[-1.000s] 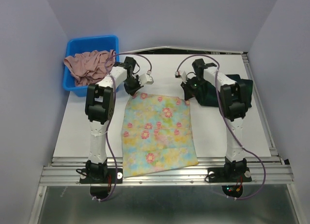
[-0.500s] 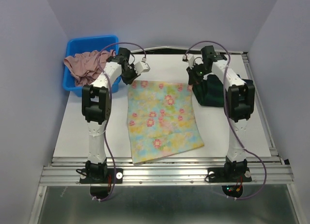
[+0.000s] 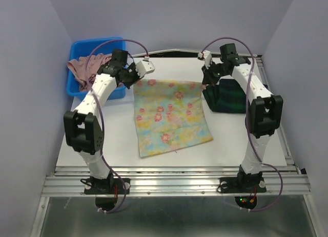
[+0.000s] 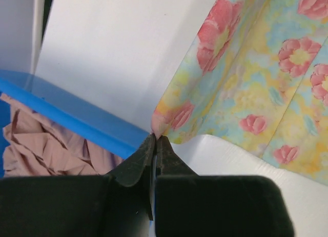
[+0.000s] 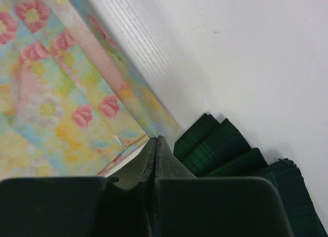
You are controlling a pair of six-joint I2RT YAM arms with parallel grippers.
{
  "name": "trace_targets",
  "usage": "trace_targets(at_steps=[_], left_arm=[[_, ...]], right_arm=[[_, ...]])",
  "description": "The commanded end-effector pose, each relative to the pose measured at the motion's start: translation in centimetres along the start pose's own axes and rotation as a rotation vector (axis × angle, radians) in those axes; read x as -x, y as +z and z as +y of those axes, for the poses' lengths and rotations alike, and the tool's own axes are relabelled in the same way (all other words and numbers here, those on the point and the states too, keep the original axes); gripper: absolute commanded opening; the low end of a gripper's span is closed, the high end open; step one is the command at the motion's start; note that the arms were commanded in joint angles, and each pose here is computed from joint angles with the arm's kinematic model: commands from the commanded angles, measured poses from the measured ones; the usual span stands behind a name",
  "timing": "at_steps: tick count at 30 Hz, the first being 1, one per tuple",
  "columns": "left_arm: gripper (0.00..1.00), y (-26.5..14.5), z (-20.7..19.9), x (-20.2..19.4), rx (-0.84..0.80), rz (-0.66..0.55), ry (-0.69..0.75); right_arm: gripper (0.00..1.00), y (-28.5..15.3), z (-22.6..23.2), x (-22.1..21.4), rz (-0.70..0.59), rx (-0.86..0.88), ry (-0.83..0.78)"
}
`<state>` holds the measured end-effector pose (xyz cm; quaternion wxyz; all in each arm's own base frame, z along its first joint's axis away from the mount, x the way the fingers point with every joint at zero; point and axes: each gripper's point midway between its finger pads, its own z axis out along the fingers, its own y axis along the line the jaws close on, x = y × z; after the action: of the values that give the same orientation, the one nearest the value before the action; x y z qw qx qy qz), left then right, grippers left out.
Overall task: Fold and stack the skirts
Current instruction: Fold the skirt
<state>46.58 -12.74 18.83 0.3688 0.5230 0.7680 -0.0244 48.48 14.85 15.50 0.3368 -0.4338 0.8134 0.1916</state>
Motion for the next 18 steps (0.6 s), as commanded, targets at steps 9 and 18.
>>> trace_targets(at_steps=[9,18], left_arm=[[0.0,-6.0,-14.7,-4.5,-0.142,-0.025,0.105],[0.0,-6.7,-24.8,-9.2,-0.336,0.029,0.177]], right_arm=[[0.01,-4.5,8.9,-3.6,-0.042,0.13,-0.008],[0.01,-3.6,16.8,-10.8,0.055,0.254,-0.01]])
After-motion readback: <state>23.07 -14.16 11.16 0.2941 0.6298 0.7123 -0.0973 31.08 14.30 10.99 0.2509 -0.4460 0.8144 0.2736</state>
